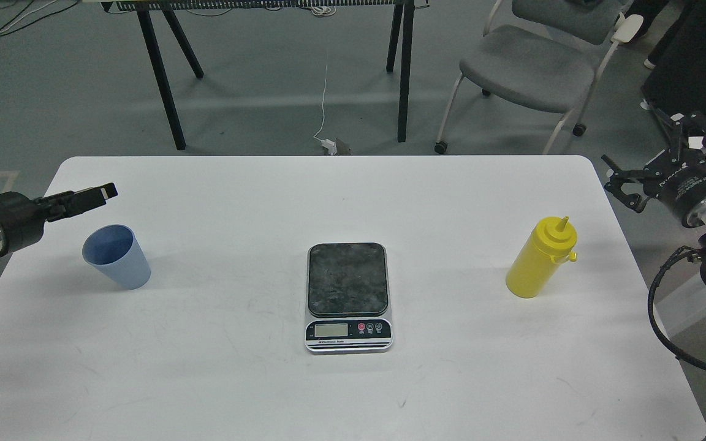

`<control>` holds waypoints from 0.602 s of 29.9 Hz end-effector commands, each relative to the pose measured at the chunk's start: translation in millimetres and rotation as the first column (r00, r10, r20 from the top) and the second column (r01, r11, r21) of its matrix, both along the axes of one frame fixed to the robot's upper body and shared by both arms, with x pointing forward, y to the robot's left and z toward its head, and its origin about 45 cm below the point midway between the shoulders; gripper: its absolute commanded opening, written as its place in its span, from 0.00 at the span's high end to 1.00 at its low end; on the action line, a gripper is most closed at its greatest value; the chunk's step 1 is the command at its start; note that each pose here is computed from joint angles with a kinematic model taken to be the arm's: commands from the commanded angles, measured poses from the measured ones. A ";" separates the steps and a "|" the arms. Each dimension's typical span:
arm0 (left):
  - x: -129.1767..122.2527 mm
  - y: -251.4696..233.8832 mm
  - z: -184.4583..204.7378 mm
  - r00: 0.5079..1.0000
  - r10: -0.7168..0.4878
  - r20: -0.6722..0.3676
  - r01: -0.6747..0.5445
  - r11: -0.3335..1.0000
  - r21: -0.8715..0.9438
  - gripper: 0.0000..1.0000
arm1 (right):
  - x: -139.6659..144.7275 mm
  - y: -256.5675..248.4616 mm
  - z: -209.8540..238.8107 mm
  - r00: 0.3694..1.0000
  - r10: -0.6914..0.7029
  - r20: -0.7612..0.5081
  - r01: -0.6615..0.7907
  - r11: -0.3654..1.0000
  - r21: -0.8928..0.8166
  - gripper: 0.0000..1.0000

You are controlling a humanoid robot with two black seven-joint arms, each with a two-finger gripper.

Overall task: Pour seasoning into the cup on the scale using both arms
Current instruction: 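Grasp the blue cup with the left gripper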

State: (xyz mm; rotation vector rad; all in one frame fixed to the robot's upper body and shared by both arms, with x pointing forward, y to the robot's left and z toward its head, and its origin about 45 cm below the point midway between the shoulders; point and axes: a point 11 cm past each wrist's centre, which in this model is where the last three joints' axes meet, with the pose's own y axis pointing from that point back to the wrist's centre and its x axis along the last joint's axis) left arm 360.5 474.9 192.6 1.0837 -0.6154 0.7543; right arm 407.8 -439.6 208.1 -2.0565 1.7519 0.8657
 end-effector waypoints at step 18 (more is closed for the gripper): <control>-31.6 16.1 -53.8 0.996 0.043 -0.073 -0.038 0.997 0.074 0.01 | -0.8 6.2 -6.7 1.000 0.007 -0.009 -0.007 1.000 0.013 0.01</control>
